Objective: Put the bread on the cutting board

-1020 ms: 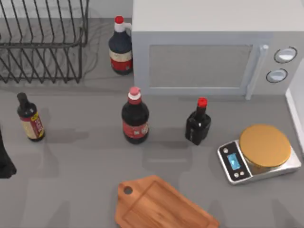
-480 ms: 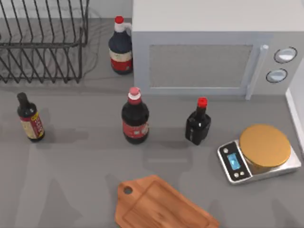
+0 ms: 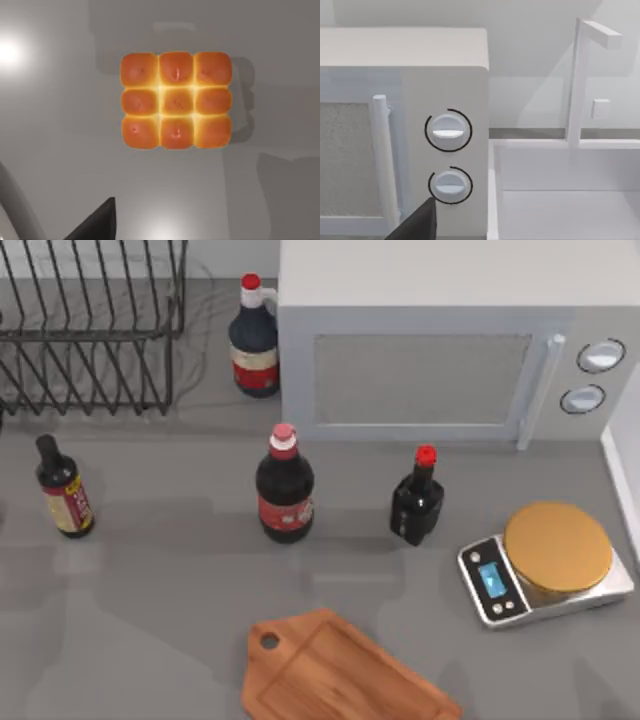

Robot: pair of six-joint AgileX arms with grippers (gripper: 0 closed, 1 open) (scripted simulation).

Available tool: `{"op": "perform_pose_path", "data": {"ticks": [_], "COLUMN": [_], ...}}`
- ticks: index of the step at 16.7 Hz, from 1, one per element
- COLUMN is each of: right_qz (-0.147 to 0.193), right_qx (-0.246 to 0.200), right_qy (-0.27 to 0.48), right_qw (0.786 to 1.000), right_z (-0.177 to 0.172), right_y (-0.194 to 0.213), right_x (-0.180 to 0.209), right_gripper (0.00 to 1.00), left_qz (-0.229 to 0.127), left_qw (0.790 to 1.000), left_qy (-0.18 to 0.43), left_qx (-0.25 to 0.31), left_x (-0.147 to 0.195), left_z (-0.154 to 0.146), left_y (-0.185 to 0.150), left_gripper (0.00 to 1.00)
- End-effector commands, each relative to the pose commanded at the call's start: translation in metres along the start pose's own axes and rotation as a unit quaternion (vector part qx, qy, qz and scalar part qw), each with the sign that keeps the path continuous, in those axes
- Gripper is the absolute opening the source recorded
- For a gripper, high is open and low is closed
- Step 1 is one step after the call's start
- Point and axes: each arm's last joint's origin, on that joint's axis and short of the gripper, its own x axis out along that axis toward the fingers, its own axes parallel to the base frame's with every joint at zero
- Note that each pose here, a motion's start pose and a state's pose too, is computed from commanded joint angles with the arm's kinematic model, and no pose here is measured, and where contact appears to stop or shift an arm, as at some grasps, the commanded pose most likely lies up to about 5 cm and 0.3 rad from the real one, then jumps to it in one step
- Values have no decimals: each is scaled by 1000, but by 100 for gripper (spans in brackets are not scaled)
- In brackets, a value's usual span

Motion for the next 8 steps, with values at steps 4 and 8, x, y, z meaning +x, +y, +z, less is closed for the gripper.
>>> {"op": "perform_pose_path", "data": {"ticks": [4,8], "right_qz": [0,0], "right_qx": [0,0], "right_qy": [0,0], "right_qw": [1000,1000], "right_z": [0,0], "right_y": [0,0], "right_x": [0,0], "right_gripper": [100,100], "left_qz": [-11,-18], "left_qw": [996,991], "left_qy": [88,130], "left_qx": [-6,-9], "left_x": [38,62], "left_z": [35,50], "left_y": [19,29], "left_gripper": [100,100]}}
